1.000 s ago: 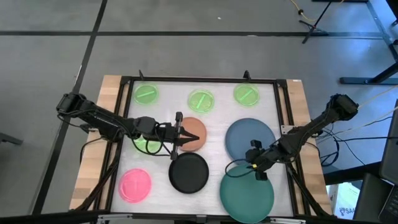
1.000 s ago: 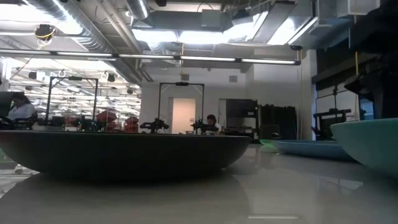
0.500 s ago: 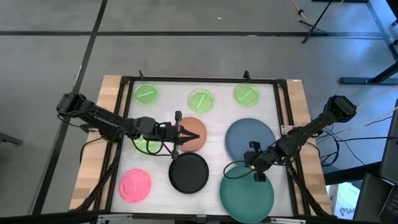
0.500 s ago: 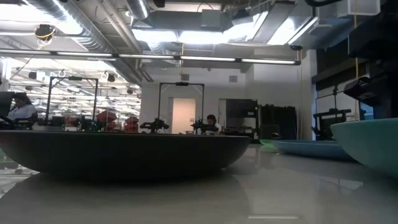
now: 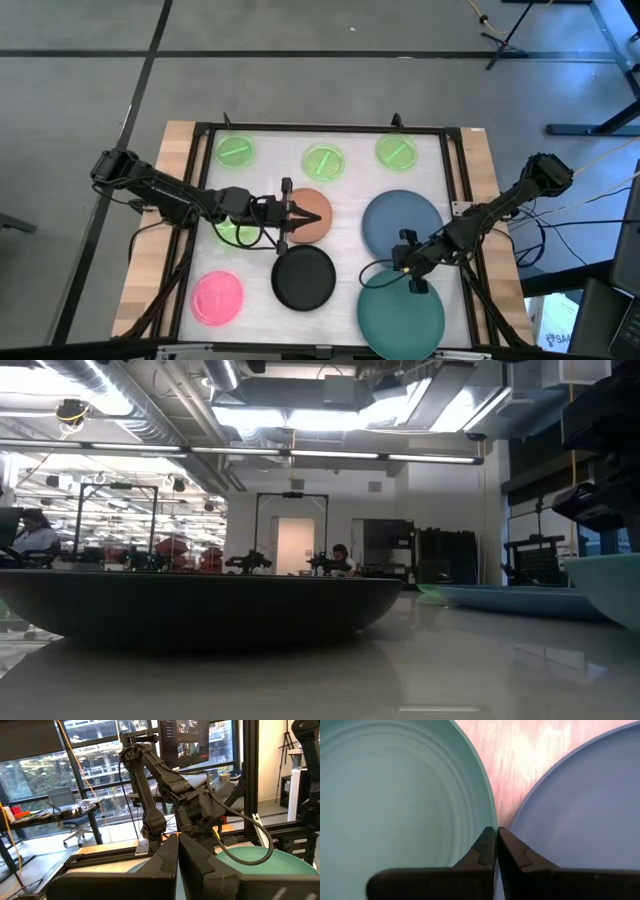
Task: Stack plastic plates
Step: Stack the green plate into the blue plate
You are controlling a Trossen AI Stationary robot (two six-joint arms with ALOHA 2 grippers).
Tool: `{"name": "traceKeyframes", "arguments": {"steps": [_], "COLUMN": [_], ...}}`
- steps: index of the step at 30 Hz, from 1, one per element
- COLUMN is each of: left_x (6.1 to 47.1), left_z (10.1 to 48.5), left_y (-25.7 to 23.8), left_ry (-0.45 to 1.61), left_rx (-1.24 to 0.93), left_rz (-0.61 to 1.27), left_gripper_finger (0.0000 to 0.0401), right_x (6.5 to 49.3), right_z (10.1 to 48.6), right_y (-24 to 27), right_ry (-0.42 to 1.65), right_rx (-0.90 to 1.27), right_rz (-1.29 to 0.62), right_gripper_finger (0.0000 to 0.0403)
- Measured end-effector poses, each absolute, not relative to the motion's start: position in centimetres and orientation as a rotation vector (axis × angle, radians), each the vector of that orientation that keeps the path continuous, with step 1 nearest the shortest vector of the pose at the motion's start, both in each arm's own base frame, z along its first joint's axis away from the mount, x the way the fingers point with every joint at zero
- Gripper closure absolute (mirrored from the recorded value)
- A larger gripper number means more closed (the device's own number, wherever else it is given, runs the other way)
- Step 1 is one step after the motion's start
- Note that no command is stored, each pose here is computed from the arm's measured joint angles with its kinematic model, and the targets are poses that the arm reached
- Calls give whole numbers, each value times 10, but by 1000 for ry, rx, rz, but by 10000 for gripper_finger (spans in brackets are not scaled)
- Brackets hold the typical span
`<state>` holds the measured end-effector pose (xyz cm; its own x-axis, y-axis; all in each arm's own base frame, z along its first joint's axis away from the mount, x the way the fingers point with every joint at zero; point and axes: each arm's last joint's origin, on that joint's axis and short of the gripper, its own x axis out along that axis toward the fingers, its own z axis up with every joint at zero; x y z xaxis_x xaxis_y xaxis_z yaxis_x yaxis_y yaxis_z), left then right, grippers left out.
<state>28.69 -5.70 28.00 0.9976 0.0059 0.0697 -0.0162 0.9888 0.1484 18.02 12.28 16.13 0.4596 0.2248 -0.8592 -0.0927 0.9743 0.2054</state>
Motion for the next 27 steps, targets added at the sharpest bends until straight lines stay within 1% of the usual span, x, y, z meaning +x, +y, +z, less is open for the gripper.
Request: {"name": "traceKeyframes", "arguments": {"steps": [6,14,20,27], "left_x": [287,287,287,287], "left_z": [280,280,280,280], "left_y": [-57,-57,-57,-57], "left_ry": [-69,-70,-71,-73], "left_rx": [144,144,144,145], "left_rz": [11,11,11,13], "left_gripper_finger": [396,396,396,396], "right_x": [180,170,147,124], "right_z": [166,206,230,244], "right_y": [123,114,94,74], "right_ry": [1060,907,813,736], "right_rx": [130,113,93,70], "right_rz": [199,256,160,62], "right_gripper_finger": [401,402,402,402]}}
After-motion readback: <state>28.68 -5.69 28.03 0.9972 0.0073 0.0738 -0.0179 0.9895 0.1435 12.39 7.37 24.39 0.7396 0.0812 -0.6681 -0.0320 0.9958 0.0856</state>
